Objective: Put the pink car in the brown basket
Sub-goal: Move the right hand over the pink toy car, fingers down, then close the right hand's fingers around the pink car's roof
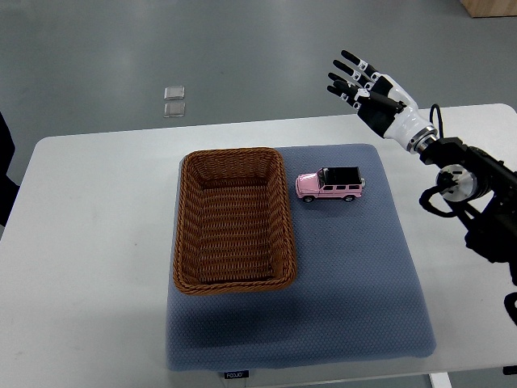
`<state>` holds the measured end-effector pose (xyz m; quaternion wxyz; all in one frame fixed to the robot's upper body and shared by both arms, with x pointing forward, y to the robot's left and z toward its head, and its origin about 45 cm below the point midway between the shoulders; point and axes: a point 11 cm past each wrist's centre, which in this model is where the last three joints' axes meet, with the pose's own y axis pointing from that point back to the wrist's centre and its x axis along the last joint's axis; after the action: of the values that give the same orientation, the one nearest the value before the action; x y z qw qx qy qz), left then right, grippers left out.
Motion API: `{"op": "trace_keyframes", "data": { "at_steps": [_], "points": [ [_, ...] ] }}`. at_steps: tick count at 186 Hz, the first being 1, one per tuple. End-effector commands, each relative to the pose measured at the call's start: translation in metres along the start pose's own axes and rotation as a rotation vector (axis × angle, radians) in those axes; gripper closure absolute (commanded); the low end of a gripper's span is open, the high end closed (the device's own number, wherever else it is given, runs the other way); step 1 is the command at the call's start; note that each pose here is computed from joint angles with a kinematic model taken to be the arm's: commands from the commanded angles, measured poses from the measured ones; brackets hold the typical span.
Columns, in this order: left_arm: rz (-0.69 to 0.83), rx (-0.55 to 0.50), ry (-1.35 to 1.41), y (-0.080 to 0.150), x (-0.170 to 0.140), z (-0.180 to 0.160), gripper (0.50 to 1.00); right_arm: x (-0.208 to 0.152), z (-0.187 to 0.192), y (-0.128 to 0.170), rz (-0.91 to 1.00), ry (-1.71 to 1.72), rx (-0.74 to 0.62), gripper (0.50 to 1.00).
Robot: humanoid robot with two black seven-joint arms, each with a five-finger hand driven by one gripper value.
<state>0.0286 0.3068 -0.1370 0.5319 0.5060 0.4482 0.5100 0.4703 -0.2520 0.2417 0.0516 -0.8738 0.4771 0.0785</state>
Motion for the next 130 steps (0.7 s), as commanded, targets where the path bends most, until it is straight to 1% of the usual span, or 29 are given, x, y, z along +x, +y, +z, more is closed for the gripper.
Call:
{"op": "trace_keyframes", "data": {
  "at_steps": [1,20,35,49,63,88,130],
  "points": [
    [0.000,0.000,0.000,0.000,0.000,0.000,0.500,-0.011,-0.024,-0.002,-0.185,0.402,-0.159,0.591],
    [-0.002,0.000,0.000,0.000,-0.001,0.000,0.500,-0.023,-0.037,0.003,-0.334,0.749,-0.300,0.591],
    [-0.005,0.000,-0.002,0.000,-0.002,0.000,0.500,-0.037,-0.026,0.006,-0.454,0.967,-0.434,0.591],
    [-0.006,-0.001,0.000,0.000,-0.002,0.000,0.500,-0.044,-0.014,0.003,-0.502,1.054,-0.496,0.591],
    [-0.006,0.001,-0.002,0.000,-0.002,0.000,0.500,-0.043,-0.004,0.003,-0.497,1.094,-0.539,0.591],
    [-0.005,0.001,-0.002,0.000,-0.002,0.000,0.500,-0.045,0.013,-0.003,-0.462,1.117,-0.574,0.593],
    [-0.003,0.002,-0.002,0.000,-0.001,0.000,0.500,-0.025,0.039,0.003,-0.387,1.180,-0.675,0.593]
  ]
}}
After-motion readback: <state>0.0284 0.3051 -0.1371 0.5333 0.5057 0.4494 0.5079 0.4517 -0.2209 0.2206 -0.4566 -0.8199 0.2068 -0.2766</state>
